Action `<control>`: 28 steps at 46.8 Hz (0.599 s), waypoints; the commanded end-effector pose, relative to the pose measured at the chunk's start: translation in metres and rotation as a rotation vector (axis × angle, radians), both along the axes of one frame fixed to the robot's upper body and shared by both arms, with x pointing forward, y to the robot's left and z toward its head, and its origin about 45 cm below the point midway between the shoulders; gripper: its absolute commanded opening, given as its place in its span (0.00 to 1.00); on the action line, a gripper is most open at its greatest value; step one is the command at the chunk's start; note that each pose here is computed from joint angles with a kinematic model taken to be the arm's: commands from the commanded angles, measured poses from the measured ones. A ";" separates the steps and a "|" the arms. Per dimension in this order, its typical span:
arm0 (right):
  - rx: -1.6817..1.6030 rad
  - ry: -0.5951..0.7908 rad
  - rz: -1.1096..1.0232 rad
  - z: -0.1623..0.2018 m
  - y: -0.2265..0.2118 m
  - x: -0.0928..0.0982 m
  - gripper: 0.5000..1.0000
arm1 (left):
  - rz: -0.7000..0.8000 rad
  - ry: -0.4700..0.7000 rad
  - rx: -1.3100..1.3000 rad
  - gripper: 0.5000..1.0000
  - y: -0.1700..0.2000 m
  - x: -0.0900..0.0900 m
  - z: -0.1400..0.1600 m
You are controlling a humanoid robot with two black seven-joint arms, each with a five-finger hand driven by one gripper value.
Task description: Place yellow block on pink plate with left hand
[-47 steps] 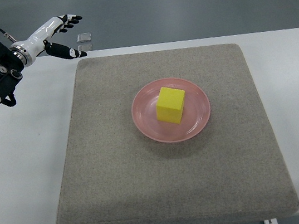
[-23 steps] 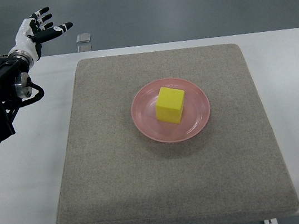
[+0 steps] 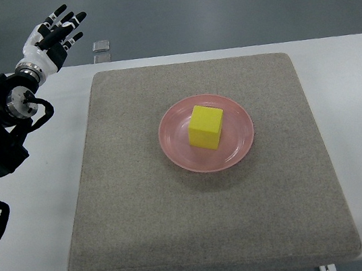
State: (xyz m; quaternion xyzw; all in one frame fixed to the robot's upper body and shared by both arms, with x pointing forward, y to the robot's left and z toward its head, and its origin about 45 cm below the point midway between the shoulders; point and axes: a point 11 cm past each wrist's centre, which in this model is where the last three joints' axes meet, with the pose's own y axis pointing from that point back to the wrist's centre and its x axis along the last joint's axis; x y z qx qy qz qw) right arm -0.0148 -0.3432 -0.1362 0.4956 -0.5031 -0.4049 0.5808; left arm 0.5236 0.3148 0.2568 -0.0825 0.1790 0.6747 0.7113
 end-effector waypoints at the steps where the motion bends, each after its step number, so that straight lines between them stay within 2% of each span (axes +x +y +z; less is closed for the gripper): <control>1: 0.000 0.000 0.000 0.000 0.000 0.000 0.85 | 0.003 -0.006 -0.006 0.85 0.000 0.000 0.000; 23: 0.000 0.000 0.000 0.000 0.000 0.000 0.85 | -0.005 -0.053 0.008 0.93 -0.005 0.004 0.012; 26: 0.000 0.000 0.000 0.000 0.000 0.000 0.85 | 0.000 -0.055 0.000 0.98 -0.004 0.004 0.013; 28: 0.000 0.000 0.000 0.000 0.000 0.000 0.85 | 0.003 -0.053 -0.005 0.98 -0.003 0.003 0.012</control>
